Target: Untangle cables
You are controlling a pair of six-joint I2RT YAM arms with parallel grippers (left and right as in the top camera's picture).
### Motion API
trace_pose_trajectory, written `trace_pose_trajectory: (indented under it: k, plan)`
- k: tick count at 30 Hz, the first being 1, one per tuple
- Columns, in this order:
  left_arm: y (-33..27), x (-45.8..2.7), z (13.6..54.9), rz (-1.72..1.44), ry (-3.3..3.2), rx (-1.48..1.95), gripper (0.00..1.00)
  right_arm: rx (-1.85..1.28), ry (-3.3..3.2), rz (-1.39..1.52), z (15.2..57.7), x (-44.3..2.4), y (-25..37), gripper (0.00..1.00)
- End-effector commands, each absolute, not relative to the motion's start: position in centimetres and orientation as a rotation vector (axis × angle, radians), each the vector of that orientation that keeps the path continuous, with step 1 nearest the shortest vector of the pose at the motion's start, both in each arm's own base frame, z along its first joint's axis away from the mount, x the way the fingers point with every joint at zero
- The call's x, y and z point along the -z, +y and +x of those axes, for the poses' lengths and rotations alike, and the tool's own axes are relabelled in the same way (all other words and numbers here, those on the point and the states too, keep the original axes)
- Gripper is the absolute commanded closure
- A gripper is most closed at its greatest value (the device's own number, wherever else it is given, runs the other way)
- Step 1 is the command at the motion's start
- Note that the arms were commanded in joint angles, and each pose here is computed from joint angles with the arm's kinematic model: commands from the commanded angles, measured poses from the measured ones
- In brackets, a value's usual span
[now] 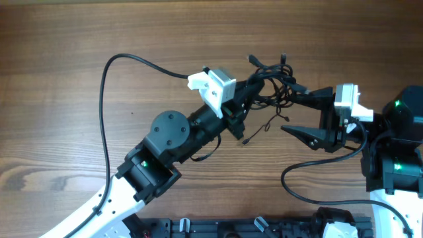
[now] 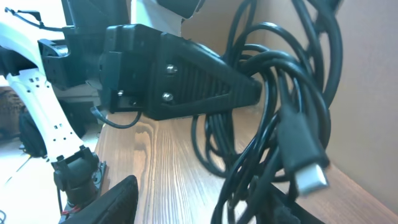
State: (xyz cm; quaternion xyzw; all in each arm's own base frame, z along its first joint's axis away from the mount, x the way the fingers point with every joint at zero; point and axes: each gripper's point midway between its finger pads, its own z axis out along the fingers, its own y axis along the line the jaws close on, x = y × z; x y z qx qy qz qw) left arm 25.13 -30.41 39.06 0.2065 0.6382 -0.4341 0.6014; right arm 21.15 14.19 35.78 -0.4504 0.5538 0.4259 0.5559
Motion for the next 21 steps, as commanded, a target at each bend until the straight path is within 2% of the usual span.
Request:
trace_pose_trajectory:
  k: [1, 4, 7, 8, 9, 11, 21]
  plan:
    - [-31.5, -38.8, 24.1, 0.567, 1.466, 1.059, 0.96, -0.956, 1.289, -1.074, 21.4, -36.1, 14.1, 0.41]
    - [-32.5, -38.1, 23.5, 0.625, 1.474, 1.100, 0.96, -0.944, 1.277, -1.081, 21.4, -36.3, 14.1, 0.41]
    - [-32.9, -37.6, 23.7, 0.637, 1.486, 1.105, 0.96, -0.946, 1.279, -1.080, 21.4, -36.3, 14.1, 0.60]
    - [-32.9, -37.7, 23.6, 0.635, 1.477, 1.107, 0.96, -0.947, 1.280, -1.079, 21.4, -36.3, 14.1, 0.61]
    - [-32.8, -38.1, 23.6, 0.633, 1.461, 1.111, 0.96, -0.947, 1.280, -1.079, 21.4, -36.3, 14.1, 0.61]
    - [-32.8, -38.5, 23.5, 0.633, 1.444, 1.115, 0.96, -0.945, 1.280, -1.078, 21.4, -36.3, 14.1, 0.51]
    - [-33.9, -38.4, 20.8, 0.815, 1.375, 1.191, 0.96, -0.822, 1.360, -0.987, 23.8, -35.8, 13.2, 0.40]
